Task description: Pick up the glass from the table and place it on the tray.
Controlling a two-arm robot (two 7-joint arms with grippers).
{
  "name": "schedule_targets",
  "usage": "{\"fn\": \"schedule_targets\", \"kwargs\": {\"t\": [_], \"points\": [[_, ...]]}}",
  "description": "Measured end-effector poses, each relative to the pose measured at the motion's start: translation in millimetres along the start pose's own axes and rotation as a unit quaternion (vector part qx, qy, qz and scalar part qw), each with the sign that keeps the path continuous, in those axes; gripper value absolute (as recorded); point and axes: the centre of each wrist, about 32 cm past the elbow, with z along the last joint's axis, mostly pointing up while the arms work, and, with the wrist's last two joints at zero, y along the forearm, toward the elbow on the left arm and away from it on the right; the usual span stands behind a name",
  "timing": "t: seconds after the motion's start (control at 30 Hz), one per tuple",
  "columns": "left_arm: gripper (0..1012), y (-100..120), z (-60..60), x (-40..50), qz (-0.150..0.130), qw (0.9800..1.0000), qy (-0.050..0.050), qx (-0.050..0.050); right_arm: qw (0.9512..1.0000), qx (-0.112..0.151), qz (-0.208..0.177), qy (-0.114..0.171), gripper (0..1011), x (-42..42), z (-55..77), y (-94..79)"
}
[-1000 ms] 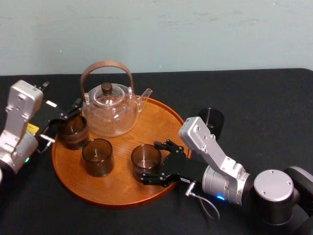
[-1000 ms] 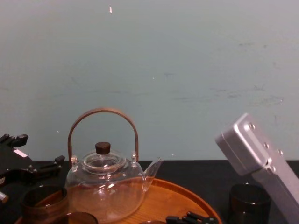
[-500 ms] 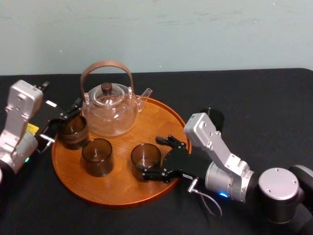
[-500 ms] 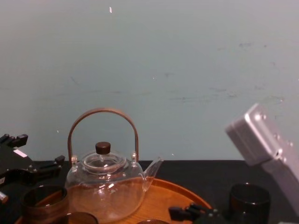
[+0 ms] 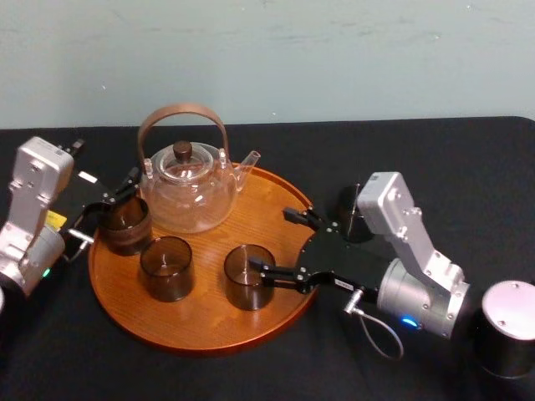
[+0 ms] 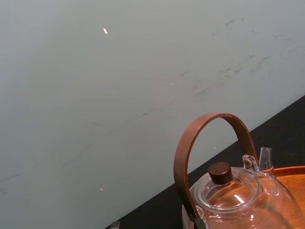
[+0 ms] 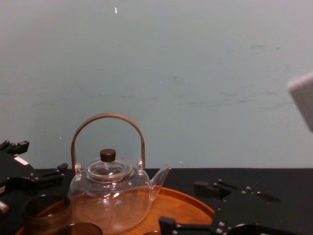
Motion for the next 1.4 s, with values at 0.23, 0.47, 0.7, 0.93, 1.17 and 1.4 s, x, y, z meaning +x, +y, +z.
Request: {"fn": "schedule_targets", "kwargs": {"t": [0.23,0.47,0.7,0.93,1.17,1.4], "points": [[1001,0.0,0.0,0.0,0.000,1.0000,0.000,0.000,0.9999,0.000,-0.010,0.003,1002,-0.4,-4.5,-22.4],[1001,0.0,0.0,0.0,0.000,1.0000,0.000,0.000,0.9995,-0.011,-0.028,0.007,1002,2.6,-13.8,-43.3],[1001,0.0,0.0,0.0,0.000,1.0000,0.000,0.000,0.9976,-0.017,-0.064,0.023,1003,14.6,-25.7,-67.4],[1001,0.0,0.0,0.0,0.000,1.0000,0.000,0.000,0.9938,-0.025,-0.103,0.032,1002,29.3,-33.3,-83.6],[1001,0.0,-0.1,0.0,0.000,1.0000,0.000,0.000,0.9890,-0.034,-0.136,0.046,1002,41.7,-38.8,-89.0],[1001,0.0,0.0,0.0,0.000,1.0000,0.000,0.000,0.9851,-0.044,-0.154,0.064,1002,53.6,-40.8,-84.0]]}}
